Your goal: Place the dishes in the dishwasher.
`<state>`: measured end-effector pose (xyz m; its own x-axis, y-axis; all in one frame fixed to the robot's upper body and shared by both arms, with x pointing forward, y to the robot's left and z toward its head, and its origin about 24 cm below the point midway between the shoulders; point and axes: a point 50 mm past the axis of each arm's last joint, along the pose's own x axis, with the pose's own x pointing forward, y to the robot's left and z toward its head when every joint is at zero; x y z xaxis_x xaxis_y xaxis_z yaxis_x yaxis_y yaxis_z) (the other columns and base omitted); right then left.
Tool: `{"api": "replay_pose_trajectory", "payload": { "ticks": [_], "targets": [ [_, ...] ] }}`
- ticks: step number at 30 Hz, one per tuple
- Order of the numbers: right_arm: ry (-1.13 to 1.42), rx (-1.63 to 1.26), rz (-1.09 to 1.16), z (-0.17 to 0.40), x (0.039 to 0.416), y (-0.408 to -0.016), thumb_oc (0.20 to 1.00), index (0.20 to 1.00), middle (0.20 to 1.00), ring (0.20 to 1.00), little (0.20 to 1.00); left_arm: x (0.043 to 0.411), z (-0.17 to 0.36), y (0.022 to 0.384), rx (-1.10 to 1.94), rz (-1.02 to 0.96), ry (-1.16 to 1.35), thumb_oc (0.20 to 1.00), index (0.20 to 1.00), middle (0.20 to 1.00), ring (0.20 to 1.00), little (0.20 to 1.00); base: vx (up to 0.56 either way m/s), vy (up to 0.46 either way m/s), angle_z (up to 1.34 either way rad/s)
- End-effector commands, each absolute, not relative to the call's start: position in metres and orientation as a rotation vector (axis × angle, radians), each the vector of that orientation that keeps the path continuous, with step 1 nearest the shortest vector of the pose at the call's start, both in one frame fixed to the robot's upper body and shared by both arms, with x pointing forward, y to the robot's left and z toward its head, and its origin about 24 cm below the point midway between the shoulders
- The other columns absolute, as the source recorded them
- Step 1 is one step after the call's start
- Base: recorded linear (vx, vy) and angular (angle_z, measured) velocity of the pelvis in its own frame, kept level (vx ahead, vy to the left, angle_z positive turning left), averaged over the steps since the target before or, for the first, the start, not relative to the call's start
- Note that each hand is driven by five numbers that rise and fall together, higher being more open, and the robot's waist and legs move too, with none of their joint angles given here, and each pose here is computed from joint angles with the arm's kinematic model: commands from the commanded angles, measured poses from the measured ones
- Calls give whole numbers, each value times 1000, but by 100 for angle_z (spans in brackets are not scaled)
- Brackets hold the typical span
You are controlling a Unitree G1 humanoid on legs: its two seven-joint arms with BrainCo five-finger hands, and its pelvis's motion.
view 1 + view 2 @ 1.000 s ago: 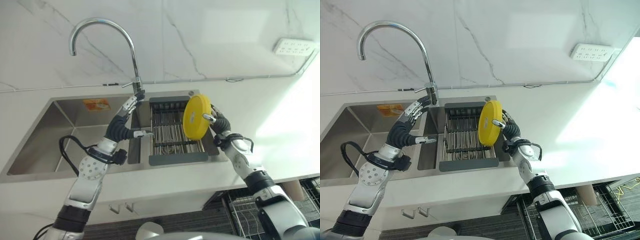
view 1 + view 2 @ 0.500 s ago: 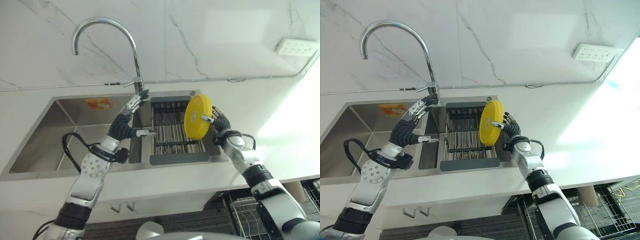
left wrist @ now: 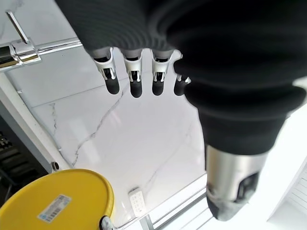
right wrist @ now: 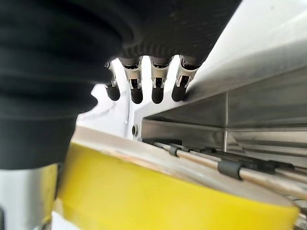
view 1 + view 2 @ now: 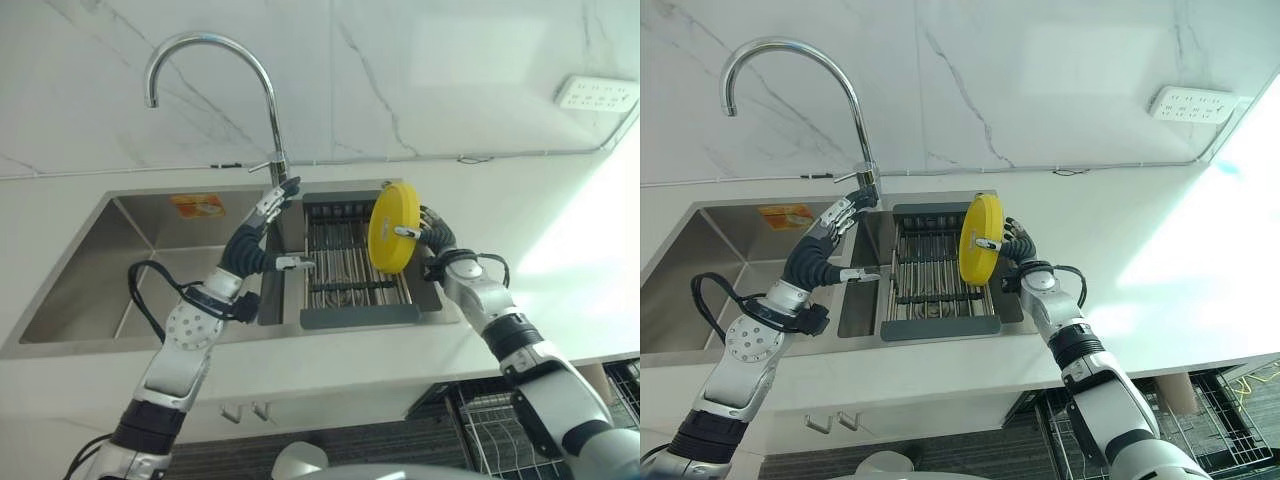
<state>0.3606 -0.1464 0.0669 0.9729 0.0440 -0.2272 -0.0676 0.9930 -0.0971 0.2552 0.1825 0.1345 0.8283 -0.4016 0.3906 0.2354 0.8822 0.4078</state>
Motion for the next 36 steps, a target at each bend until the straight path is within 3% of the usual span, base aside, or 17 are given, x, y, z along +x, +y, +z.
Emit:
{"api": "replay_pose_trajectory", "payload": {
  "ticks": [1, 8, 9, 10, 11, 26, 31, 36],
  "targets": [
    [128, -147, 131, 104, 371, -129, 1000, 1000, 1000, 1000, 1000, 260, 152, 174, 346, -384, -573, 1000, 1000, 1000, 1000, 1000, 0, 0, 0],
    [168, -146, 188, 104, 367, -104, 1000, 1000, 1000, 1000, 1000, 260, 154, 172, 354, -379, -573, 1000, 1000, 1000, 1000, 1000, 0, 0, 0],
    [167, -142, 181, 105, 367, -104, 840, 840, 840, 840, 840, 260, 154, 171, 354, -379, -573, 1000, 1000, 1000, 1000, 1000, 0, 0, 0],
    [164, -142, 164, 106, 368, -103, 495, 495, 495, 495, 495, 261, 154, 171, 354, -379, -572, 1000, 1000, 1000, 1000, 1000, 0, 0, 0],
    [163, -155, 134, 107, 369, -105, 200, 200, 200, 200, 200, 261, 154, 170, 353, -378, -570, 1000, 1000, 1000, 1000, 1000, 0, 0, 0],
    [81, -100, -119, 108, 371, -132, 200, 200, 200, 200, 200, 261, 148, 166, 332, -389, -551, 1000, 1000, 1000, 1000, 1000, 0, 0, 0],
    [-54, 11, -170, 119, 366, -141, 200, 200, 200, 200, 200, 261, 144, 165, 317, -387, -543, 1000, 1000, 1000, 1000, 1000, 0, 0, 0],
    [-398, 47, -187, 161, 349, -153, 200, 200, 200, 200, 200, 256, 142, 165, 306, -380, -542, 1000, 1000, 1000, 1000, 1000, -24, 21, -2]
  ]
}}
